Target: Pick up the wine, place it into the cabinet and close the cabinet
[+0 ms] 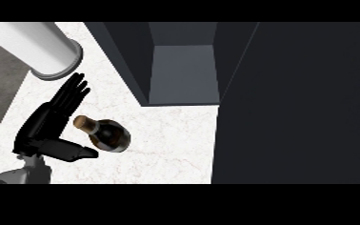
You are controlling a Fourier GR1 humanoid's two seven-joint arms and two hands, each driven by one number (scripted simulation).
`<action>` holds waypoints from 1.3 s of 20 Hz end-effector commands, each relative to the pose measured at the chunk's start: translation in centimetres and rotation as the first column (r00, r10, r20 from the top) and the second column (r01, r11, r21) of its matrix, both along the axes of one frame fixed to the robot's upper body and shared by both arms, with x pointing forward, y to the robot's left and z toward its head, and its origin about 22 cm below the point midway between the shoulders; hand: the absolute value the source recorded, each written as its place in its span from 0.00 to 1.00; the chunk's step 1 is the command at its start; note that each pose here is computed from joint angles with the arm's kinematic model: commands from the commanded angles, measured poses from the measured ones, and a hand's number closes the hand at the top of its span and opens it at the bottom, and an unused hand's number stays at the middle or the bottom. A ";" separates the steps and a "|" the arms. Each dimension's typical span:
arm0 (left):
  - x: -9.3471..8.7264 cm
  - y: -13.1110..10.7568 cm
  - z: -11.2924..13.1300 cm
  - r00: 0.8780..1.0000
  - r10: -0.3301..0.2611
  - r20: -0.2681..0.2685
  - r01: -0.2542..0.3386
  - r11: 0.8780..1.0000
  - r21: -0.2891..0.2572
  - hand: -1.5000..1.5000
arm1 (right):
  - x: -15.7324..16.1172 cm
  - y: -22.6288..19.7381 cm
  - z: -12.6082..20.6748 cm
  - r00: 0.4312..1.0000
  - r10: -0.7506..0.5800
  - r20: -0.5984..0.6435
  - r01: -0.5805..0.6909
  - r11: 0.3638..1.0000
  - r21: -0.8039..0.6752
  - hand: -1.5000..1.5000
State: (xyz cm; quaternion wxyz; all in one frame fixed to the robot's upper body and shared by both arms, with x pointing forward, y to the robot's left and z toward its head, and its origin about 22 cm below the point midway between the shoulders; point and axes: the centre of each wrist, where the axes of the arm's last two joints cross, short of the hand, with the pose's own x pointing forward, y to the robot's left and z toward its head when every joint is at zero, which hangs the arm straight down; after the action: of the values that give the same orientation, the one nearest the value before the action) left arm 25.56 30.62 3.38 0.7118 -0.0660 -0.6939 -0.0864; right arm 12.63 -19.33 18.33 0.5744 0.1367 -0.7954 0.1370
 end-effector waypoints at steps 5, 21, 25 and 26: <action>0.6 2.3 -4.2 0.999 0.002 -0.048 -0.001 1.000 0.022 0.00 | -4.8 -1.5 3.1 0.997 0.027 0.069 -0.030 0.998 0.054 0.00; 0.7 -0.8 -10.7 0.992 -0.058 -0.113 0.056 0.998 -0.019 0.00 | -6.1 -1.9 3.4 0.997 0.036 0.074 -0.039 0.998 0.041 0.00; 0.4 -0.6 -12.0 0.990 -0.090 -0.113 0.089 0.996 -0.018 0.00 | -4.6 -1.9 3.0 0.997 0.039 0.072 -0.041 0.998 0.037 0.00; -0.4 1.0 -11.9 0.990 -0.076 -0.122 0.072 0.997 -0.032 0.00 | -5.2 -2.3 3.0 0.996 0.029 0.089 -0.031 0.999 0.023 0.00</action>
State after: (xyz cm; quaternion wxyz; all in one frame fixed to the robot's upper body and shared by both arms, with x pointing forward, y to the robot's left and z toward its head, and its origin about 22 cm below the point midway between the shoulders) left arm 25.73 30.86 -7.58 0.7449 -0.0988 -0.6516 -0.1039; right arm 12.42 -20.10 17.96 0.5738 0.1206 -0.7975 0.1422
